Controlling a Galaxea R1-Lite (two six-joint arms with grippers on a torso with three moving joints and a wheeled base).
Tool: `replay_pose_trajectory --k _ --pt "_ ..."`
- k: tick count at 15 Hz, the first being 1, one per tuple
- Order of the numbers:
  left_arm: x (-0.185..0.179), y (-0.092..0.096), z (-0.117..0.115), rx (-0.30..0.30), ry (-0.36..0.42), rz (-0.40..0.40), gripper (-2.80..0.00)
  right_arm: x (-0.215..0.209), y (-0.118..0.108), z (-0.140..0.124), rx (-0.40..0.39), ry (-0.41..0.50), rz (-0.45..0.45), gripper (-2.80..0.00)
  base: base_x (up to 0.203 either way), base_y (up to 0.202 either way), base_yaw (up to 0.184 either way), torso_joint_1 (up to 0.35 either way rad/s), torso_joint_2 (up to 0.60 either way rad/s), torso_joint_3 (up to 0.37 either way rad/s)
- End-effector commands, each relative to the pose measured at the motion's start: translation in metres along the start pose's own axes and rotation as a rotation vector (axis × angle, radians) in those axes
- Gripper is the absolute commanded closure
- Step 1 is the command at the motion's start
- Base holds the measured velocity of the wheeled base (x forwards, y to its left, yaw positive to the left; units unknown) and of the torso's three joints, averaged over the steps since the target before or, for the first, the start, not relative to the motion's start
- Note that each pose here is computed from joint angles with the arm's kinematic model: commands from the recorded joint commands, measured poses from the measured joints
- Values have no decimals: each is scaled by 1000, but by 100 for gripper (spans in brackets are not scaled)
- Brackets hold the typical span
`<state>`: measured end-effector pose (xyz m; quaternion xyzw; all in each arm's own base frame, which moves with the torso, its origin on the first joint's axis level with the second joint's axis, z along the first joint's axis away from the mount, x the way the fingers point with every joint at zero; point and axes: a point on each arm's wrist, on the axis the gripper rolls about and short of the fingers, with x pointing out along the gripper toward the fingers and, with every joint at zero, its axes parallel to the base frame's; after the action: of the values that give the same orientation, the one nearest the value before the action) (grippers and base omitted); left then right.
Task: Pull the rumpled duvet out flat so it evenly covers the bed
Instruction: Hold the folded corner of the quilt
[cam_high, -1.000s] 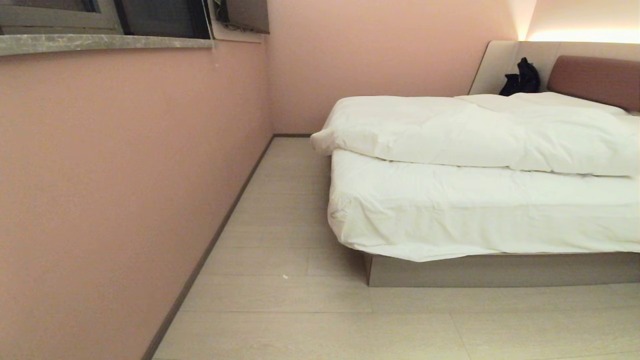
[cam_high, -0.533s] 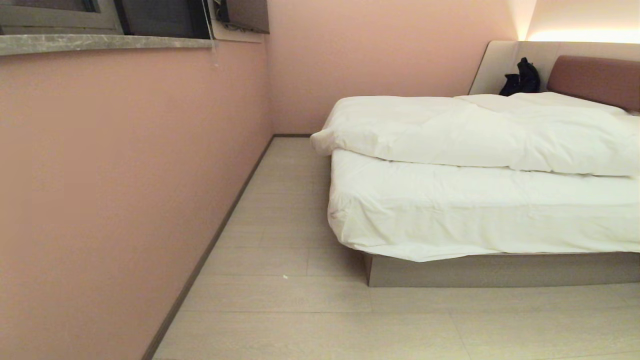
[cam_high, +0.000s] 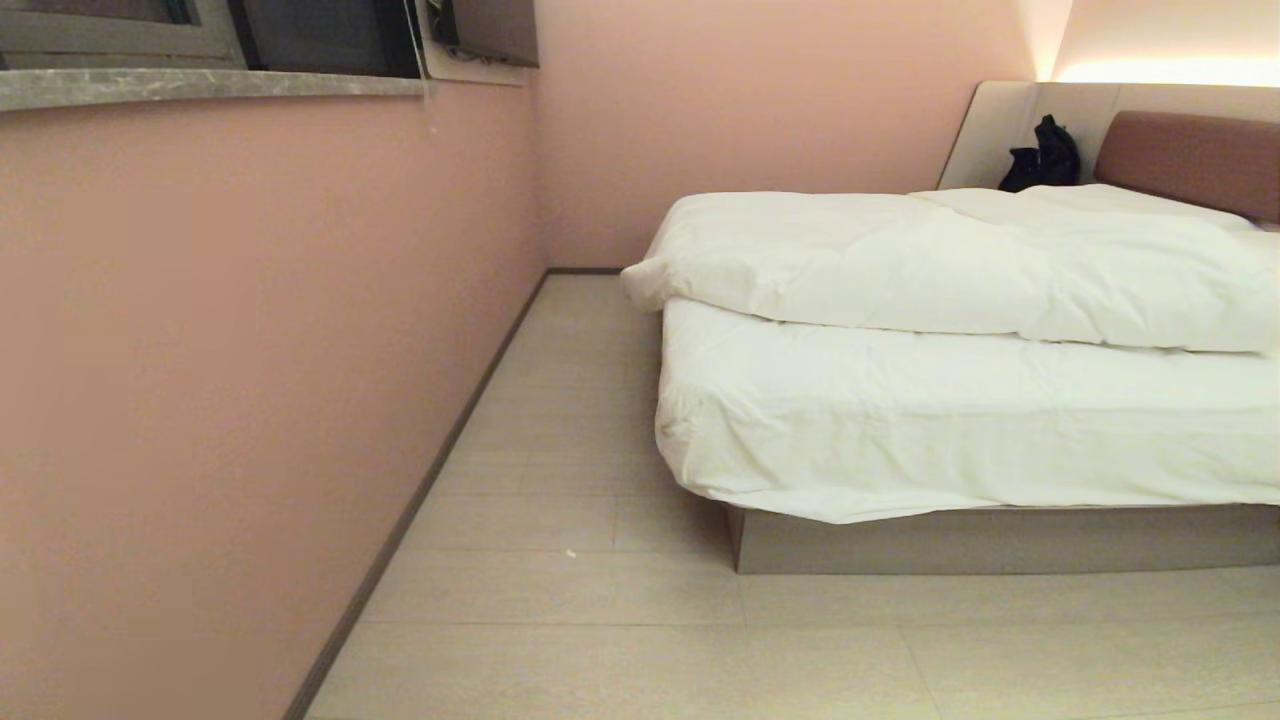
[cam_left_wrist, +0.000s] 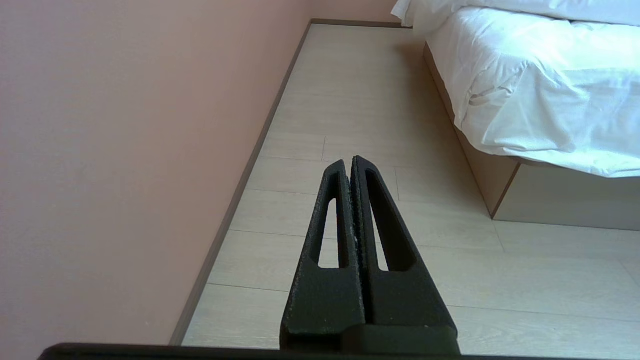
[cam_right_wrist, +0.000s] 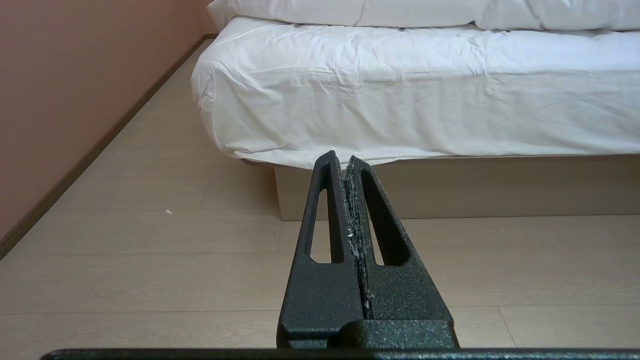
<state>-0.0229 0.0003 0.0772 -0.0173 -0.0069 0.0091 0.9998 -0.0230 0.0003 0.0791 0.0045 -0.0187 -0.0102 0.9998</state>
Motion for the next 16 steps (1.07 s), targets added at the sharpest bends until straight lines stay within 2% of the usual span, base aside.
replay_pose_trajectory --k 1,16 --pt "0 0 0 -1 0 2 0 0 0 0 0 2 -1 0 0 0 0 0 0 0" --pt "0 0 0 2 0 0 0 0 0 0 0 1 -1 0 0 0 0 0 0 0"
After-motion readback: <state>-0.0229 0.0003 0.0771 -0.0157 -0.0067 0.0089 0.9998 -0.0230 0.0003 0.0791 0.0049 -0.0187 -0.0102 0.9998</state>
